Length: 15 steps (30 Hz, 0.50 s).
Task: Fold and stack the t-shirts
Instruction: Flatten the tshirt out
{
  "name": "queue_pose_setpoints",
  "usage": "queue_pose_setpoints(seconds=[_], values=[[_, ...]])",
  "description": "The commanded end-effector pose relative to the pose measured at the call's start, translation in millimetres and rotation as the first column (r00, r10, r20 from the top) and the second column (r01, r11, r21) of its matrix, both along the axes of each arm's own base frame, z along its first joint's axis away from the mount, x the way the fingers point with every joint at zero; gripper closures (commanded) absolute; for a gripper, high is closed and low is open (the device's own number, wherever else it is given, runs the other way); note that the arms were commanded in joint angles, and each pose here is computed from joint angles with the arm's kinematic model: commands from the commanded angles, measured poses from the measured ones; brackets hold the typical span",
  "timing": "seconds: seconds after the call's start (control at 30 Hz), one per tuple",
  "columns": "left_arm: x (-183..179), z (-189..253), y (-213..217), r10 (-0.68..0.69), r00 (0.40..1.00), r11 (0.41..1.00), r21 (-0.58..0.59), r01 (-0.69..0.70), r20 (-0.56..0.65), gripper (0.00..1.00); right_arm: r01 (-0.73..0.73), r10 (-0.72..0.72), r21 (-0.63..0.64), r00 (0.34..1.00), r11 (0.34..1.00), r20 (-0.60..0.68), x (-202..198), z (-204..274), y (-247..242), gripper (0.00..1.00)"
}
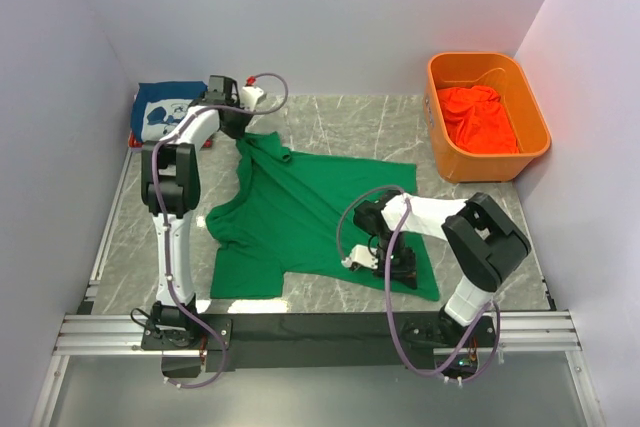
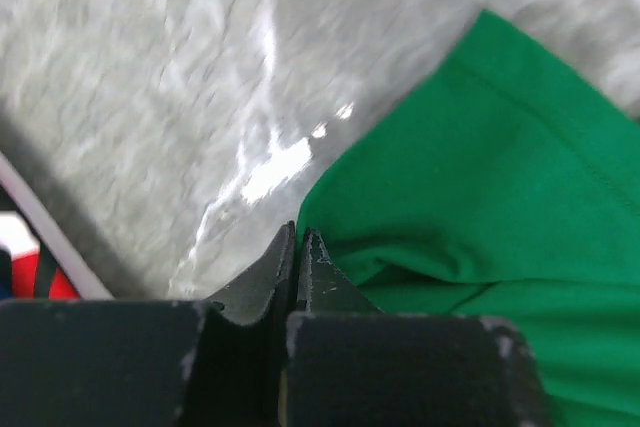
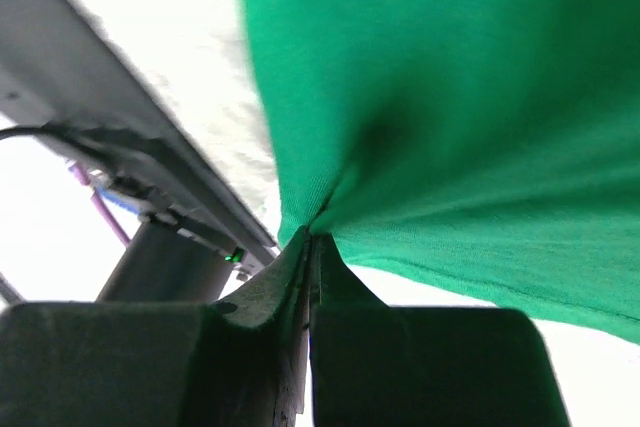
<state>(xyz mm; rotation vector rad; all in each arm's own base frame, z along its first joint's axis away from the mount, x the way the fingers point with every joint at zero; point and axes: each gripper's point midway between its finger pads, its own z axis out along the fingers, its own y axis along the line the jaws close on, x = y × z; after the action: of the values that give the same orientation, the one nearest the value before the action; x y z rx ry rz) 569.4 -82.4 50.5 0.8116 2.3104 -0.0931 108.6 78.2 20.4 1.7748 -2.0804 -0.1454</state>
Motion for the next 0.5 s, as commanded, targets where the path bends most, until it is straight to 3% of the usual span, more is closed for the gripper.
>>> queue_pose_setpoints(seconds=[0.0, 0.1, 0.13, 0.2, 0.23, 0.27, 0.3, 0.33, 0.43, 0.47], values=[[2.8, 4.5, 9.8, 0.032, 0.999, 0.999, 0.018, -0.032, 0.03, 1.0, -0.06, 0.062, 0.025, 0.993, 0.998, -0.104, -26.6, 21.3, -4.6, 1.0], [-7.5, -3.8, 20.6, 0.04, 0.999, 0.999, 0.011, -0.04, -0.017, 0.99, -0.069, 0.077, 0.089, 0.993, 0.994, -0.087, -27.9, 29.2, 10.0, 1.0], [-11.0, -1.6, 23.0, 0.02, 0.999, 1.0, -0.011, -0.021, -0.035, 0.9, -0.051, 0.058, 0.124, 0.997, 0.991, -0.057, -20.0, 33.3, 21.6, 0.9], [-16.6, 15.7, 15.2, -0.04, 0.999, 0.993, -0.114, 0.035, -0.036, 0.75, 0.005, -0.001, 0.149, 1.0, 0.989, -0.026, -8.4, 39.9, 34.1, 0.81], [-20.5, 23.2, 13.2, -0.059, 0.998, 0.988, -0.147, 0.053, -0.036, 0.63, 0.047, -0.052, 0.195, 0.998, 0.98, 0.02, 11.0, 49.9, 44.7, 0.72], [-21.0, 43.3, 10.4, -0.082, 0.997, 0.981, -0.177, 0.08, -0.001, 0.58, 0.085, -0.095, 0.226, 0.995, 0.97, 0.036, 21.6, 57.6, 49.6, 0.68], [-22.5, 55.3, 4.7, -0.108, 0.994, 0.97, -0.218, 0.11, 0.022, 0.54, 0.125, -0.143, 0.266, 0.988, 0.956, 0.051, 32.9, 65.6, 55.9, 0.57], [-21.7, 64.6, 2.4, -0.116, 0.992, 0.965, -0.232, 0.123, 0.045, 0.48, 0.154, -0.195, 0.345, 0.977, 0.926, 0.088, 54.3, 82.5, 70.4, 0.56], [-19.2, 97.3, -8.9, -0.153, 0.981, 0.946, -0.271, 0.18, 0.117, 0.44, 0.281, -0.42, 0.49, 0.885, 0.826, 0.201, 122.3, 114.1, 73.5, 0.56], [-17.5, 103.4, -11.5, -0.153, 0.98, 0.94, -0.286, 0.184, 0.128, 0.43, 0.326, -0.508, 0.528, 0.826, 0.784, 0.245, 149.3, 121.0, 67.8, 0.57]])
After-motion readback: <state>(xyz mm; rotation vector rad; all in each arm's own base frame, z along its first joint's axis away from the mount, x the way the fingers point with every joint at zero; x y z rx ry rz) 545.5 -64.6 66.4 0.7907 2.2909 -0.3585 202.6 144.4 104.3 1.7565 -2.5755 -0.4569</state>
